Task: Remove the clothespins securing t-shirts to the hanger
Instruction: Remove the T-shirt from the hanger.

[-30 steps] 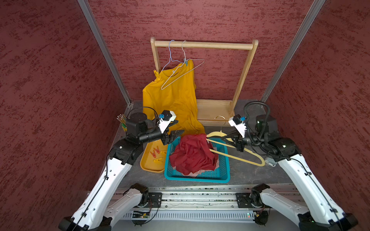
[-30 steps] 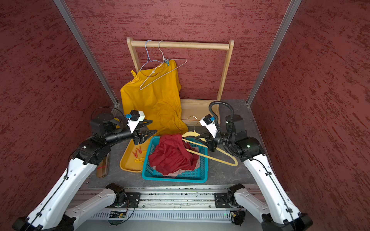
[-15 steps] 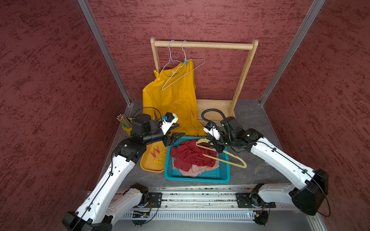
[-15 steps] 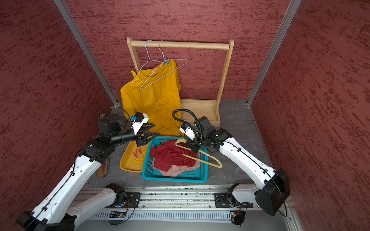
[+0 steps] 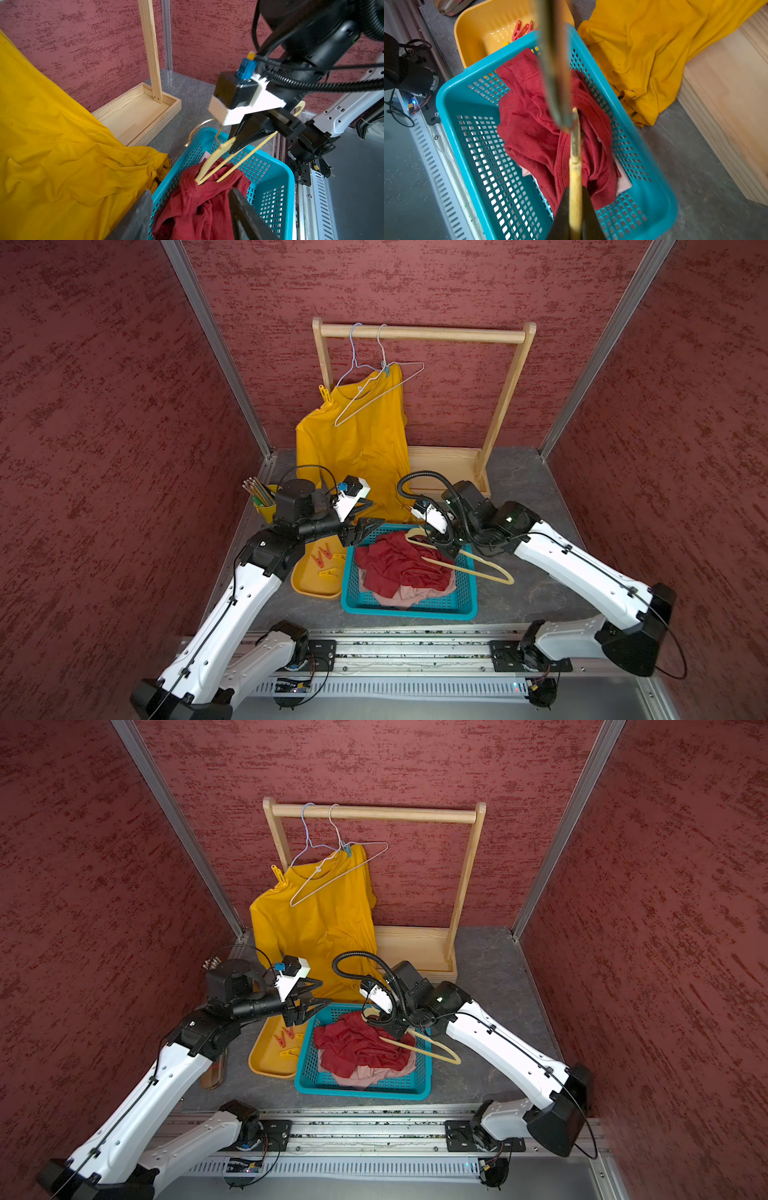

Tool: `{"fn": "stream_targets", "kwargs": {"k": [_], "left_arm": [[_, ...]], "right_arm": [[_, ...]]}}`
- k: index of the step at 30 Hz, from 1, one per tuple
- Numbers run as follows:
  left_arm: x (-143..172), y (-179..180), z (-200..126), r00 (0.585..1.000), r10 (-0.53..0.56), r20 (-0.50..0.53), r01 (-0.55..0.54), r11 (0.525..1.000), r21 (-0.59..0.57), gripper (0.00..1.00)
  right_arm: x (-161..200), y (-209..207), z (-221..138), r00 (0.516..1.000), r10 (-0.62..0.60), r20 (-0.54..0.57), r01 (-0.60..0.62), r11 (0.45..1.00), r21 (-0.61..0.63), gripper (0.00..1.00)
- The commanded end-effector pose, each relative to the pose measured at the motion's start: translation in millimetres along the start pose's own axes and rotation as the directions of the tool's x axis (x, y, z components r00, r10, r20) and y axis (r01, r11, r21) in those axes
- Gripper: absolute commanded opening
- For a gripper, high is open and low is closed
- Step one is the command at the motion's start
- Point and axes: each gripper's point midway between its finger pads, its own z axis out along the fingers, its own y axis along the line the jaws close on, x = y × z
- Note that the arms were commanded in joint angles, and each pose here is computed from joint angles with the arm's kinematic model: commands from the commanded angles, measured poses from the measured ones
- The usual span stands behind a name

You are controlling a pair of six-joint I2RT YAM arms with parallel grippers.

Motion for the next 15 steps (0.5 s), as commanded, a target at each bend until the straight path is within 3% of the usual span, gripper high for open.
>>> {"fn": "stream_targets", "kwargs": {"k": [1, 9, 15], "left_arm": [[-8.4, 0.0, -5.3, 1.000, 0.023, 0.018, -0.022, 1.000, -0.013, 0.59], [-19.3, 0.5, -11.0, 0.998, 0.053, 0.042, -0.052, 0.998, -0.035, 0.60], [-30.2, -1.9, -17.9, 0.996, 0.071, 0.052, -0.069, 0.997, -0.045, 0.60]], "right_arm": [[16.5, -6.0, -42.6, 0.999, 0.004, -0.049, 0.000, 0.997, 0.083, 0.00], [20.1, -6.6, -79.4, 0.999, 0.032, -0.030, -0.028, 0.992, 0.121, 0.00], [-0.1, -3.1, -126.1, 0.996, 0.013, 0.085, -0.024, 0.991, 0.135, 0.00]]}}
